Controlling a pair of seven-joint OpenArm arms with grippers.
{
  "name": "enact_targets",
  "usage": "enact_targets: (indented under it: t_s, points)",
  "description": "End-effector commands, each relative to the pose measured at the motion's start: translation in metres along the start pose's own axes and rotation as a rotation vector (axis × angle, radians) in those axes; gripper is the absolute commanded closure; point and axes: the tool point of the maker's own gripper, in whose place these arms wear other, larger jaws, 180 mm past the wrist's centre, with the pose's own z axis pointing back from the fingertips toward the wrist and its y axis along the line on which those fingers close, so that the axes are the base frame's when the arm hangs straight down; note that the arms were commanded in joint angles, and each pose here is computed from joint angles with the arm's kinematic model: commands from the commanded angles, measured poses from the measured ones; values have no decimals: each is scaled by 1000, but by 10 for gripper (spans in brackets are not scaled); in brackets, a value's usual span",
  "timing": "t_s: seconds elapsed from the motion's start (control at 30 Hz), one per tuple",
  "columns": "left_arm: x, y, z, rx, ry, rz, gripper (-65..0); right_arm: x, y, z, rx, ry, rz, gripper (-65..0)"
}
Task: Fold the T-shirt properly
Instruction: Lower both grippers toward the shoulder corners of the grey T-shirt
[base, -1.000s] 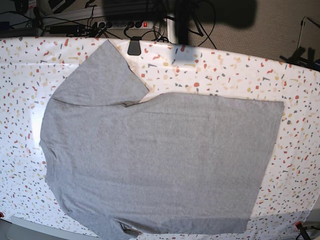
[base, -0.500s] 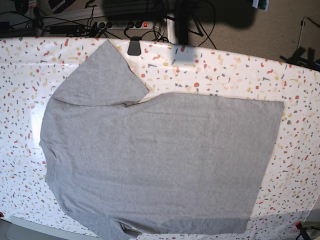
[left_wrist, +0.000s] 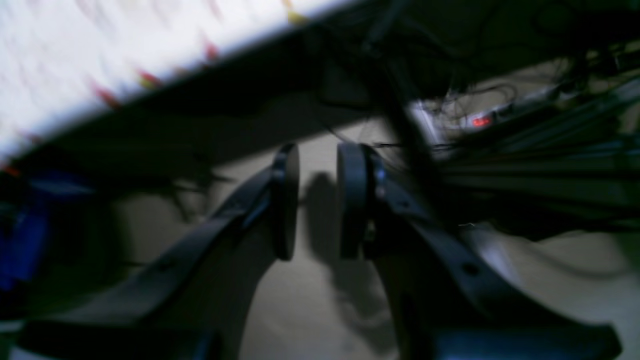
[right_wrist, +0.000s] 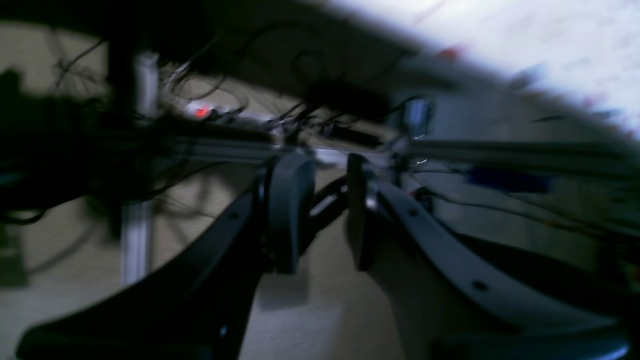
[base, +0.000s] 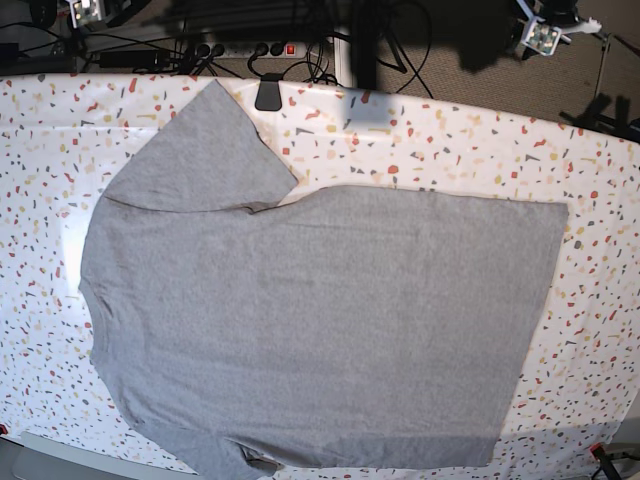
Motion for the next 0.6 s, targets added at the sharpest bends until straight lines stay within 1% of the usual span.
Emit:
enact_targets:
  t_s: [0.0, 0.1, 0.2, 0.33, 0.43, 0.5, 0.57]
  points:
    - [15, 4, 6, 14, -44, -26, -125, 10, -6, 4, 1, -27, 24, -169]
    - [42, 14, 13, 37, -103, -107, -125, 31, -21, 9, -15, -82, 59, -169]
    - [67, 23, 21, 41, -160, -194, -125, 59, -29, 17, -15, -157, 102, -169]
    - [95, 27, 30, 14, -243, -326, -134, 94, -24, 27, 62, -255, 210, -169]
    - [108, 25, 33, -26, -307, -475, -159, 113, -18, 32, 106, -304, 286, -169]
    - [110, 24, 34, -48, -322, -613, -162, 121, -14, 32, 136, -323, 340, -169]
    - [109, 28, 33, -48, -313, -734, -162, 123, -11, 31, 166, -320, 453, -169]
